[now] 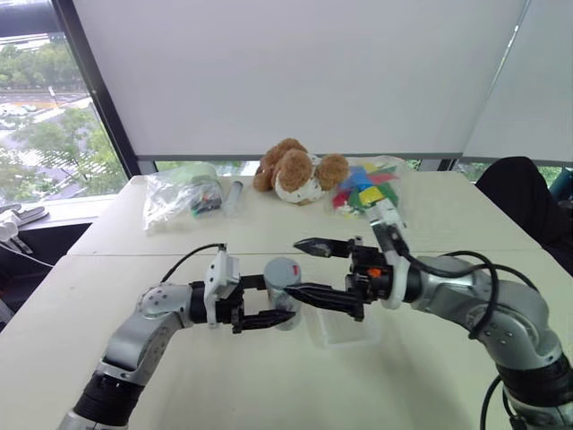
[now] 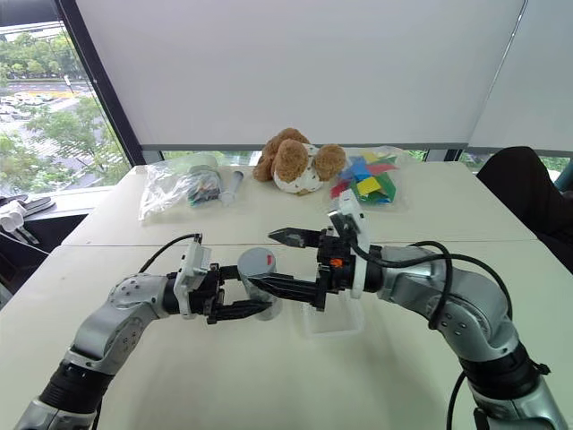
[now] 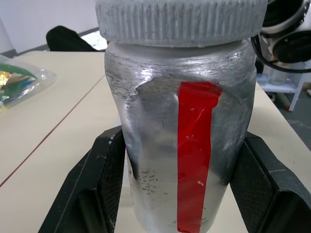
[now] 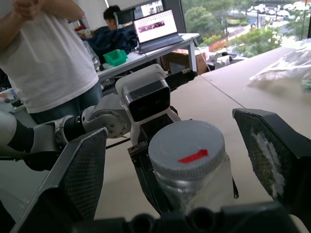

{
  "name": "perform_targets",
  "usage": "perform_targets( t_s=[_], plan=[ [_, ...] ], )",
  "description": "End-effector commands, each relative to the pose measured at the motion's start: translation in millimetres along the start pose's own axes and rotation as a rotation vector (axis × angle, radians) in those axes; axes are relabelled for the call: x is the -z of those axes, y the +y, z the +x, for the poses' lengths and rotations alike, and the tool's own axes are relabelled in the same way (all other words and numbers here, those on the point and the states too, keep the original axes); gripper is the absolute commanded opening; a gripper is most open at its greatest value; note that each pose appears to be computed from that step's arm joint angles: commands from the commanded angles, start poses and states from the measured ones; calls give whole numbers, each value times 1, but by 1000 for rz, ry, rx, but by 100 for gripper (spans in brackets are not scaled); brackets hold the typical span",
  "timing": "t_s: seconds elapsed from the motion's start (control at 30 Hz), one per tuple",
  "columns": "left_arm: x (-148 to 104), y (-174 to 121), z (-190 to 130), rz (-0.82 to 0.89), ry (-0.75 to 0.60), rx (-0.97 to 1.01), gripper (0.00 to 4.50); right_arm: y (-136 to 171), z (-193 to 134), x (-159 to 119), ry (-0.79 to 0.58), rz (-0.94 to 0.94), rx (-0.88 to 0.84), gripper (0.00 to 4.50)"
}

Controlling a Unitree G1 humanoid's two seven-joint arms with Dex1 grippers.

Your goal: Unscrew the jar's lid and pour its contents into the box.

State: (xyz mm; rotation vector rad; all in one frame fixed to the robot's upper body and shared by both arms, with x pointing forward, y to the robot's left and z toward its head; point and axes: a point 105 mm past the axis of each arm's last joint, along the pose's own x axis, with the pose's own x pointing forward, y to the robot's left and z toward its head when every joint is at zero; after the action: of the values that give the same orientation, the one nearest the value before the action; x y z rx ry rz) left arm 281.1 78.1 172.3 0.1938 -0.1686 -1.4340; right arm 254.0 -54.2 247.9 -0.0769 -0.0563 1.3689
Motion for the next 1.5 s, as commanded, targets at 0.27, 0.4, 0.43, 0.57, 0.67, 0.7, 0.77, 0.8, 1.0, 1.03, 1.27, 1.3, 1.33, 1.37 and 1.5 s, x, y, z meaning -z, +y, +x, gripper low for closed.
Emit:
perform_targets(
  t_s=[0.27, 0.4, 0.43, 0.57, 0.67, 0.7, 0.77, 0.8, 1.0, 1.03, 1.27, 1.3, 1.33, 1.37, 1.5],
  plan=[
    [-11, -6, 11, 58, -24, 41, 247, -7, 15, 2, 38, -82, -32, 450],
    [-11, -7, 12, 57, -28, 39, 247, -8, 17, 2, 42, -97, -43, 425],
    [-12, -6, 12, 55, -31, 36, 247, -8, 18, 3, 50, -100, -47, 396],
    [-12, -5, 12, 54, -32, 34, 247, -7, 19, 3, 52, -125, -60, 233],
    [-10, -7, 9, 49, -18, 42, 247, -6, 19, -3, 39, -141, -70, 235],
    [-9, -7, 8, 46, -14, 46, 247, -6, 19, -4, 39, -145, -78, 235],
    [-7, -9, 7, 39, -4, 65, 247, -3, 17, -6, 33, -153, -116, 235],
    [-6, -10, 6, 36, 0, 79, 247, -2, 16, -6, 30, -157, -136, 235],
    [-12, -37, 6, 55, -12, 329, 247, 16, 1, -7, 112, -204, -507, 235],
    [-14, -43, 7, 53, -16, 368, 247, 15, 0, -5, 138, -219, -540, 235],
    [-21, -44, 10, 53, -44, 341, 247, 6, 1, -14, 85, -221, -512, 340],
    [-21, -43, 10, 53, -44, 330, 247, 6, 0, -14, 78, -221, -506, 380],
    [-20, -41, 9, 42, -42, 305, 247, 4, -1, -17, 55, -220, -481, 435],
    [-19, -39, 8, 34, -40, 289, 247, 4, -3, -19, 41, -218, -465, 447],
    [-11, -22, 0, -13, -22, 121, 247, -9, -10, -32, -68, -199, -295, 447]
  ],
)
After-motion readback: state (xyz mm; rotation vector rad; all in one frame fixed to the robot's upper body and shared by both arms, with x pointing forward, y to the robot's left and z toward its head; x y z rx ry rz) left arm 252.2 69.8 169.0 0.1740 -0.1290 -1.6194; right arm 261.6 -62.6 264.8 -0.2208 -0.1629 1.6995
